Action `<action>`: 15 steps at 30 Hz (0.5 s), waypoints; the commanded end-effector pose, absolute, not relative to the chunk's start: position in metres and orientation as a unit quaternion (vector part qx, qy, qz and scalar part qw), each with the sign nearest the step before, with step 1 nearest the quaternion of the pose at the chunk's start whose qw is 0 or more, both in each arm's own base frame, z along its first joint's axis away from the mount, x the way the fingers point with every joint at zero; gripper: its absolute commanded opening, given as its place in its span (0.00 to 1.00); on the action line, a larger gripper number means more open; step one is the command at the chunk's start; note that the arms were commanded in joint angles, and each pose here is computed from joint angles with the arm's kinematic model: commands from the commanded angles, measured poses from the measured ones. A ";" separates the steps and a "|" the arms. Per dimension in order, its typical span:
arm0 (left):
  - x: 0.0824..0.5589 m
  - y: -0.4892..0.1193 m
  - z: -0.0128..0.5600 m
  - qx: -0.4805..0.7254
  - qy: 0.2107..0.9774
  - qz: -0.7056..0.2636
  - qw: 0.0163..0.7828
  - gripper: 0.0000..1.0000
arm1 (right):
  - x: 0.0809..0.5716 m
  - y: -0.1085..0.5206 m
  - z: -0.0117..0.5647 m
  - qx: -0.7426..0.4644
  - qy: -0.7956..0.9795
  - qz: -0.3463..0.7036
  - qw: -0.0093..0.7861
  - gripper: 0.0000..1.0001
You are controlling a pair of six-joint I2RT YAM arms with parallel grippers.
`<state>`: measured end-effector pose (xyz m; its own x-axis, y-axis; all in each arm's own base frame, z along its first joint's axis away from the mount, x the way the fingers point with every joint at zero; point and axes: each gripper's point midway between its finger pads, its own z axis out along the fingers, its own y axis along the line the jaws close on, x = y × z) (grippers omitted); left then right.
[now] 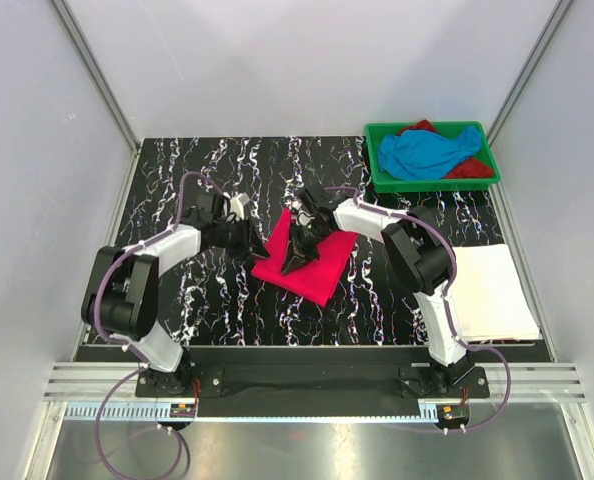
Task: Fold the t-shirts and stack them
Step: Fold the tshirt
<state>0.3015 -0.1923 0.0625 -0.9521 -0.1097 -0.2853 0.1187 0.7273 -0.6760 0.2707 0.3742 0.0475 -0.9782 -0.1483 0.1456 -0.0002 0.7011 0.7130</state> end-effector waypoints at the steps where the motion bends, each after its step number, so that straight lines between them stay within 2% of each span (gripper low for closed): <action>1: 0.308 -0.193 0.089 -0.001 0.904 -0.382 0.191 0.29 | 0.274 0.398 0.081 0.057 -0.899 -0.427 0.083 0.09; 7: 0.303 -0.194 0.034 -0.041 0.916 -0.377 0.128 0.27 | 0.254 0.384 0.039 0.045 -0.902 -0.416 0.112 0.09; 13: 0.307 -0.184 0.013 -0.047 0.932 -0.337 0.124 0.25 | 0.230 0.351 0.017 0.045 -0.914 -0.386 0.118 0.09; 15: 0.305 -0.183 0.014 -0.044 0.934 -0.334 0.121 0.24 | 0.228 0.345 0.028 0.046 -0.914 -0.389 0.108 0.09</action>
